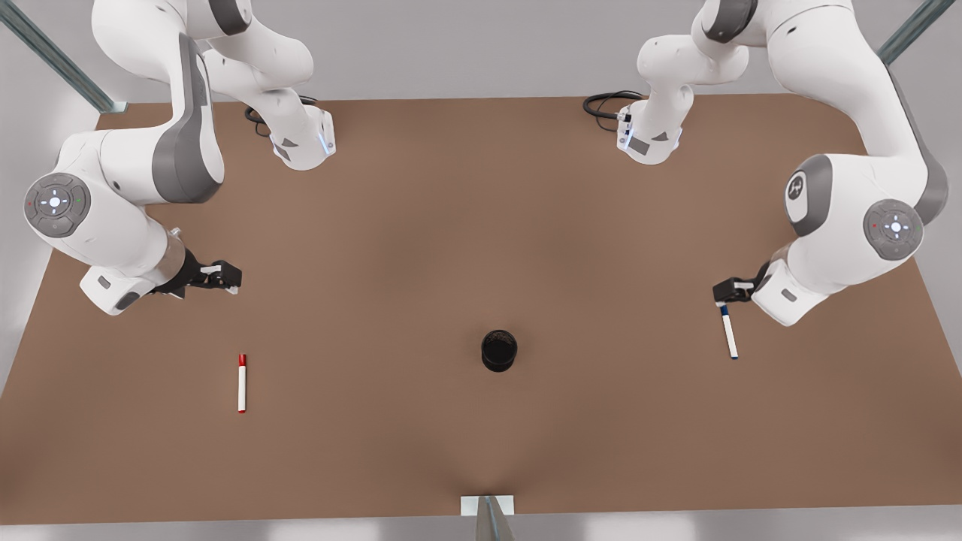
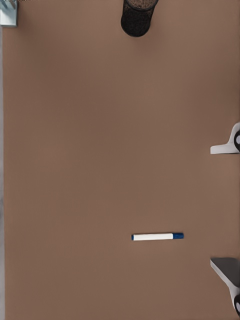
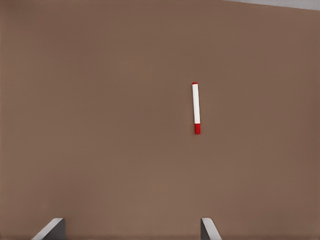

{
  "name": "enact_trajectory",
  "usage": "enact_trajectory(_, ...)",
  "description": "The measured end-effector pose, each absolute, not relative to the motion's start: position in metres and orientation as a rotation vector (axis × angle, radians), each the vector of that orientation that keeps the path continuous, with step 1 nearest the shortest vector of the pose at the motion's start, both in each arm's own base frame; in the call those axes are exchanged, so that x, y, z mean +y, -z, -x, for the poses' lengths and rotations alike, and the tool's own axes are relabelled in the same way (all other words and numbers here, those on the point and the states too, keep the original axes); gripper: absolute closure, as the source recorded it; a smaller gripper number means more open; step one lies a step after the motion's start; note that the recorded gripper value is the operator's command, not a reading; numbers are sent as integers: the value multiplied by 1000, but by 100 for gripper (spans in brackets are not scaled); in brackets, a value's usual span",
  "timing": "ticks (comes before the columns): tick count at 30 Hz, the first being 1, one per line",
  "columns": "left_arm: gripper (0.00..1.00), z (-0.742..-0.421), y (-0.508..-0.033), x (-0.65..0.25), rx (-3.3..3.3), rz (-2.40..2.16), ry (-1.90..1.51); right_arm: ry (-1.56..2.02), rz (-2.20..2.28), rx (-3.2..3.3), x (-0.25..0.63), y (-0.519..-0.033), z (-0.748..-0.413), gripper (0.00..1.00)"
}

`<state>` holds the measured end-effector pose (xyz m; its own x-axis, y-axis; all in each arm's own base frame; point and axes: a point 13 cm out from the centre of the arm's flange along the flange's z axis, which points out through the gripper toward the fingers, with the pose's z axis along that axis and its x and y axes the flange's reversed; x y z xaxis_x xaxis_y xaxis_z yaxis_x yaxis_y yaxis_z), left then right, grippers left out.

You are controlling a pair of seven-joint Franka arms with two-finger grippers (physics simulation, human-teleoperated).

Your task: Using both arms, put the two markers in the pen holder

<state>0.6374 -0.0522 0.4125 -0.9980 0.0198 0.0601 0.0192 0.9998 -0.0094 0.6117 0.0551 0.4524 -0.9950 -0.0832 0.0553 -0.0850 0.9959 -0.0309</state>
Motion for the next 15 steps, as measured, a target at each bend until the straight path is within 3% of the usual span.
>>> enact_trajectory(3, 0, -647, -389, -38, -3071, 23, -11, -51, -132, -3085, 56, -453, -612, 0)
enact_trajectory(10, 0, -670, -206, 72, -3051, -188, 4, -51, -131, -3084, 56, -452, -611, 0)
enact_trajectory(15, 0, -681, -141, 94, -3100, -249, -28, -51, -131, -3084, 56, -452, -612, 0)
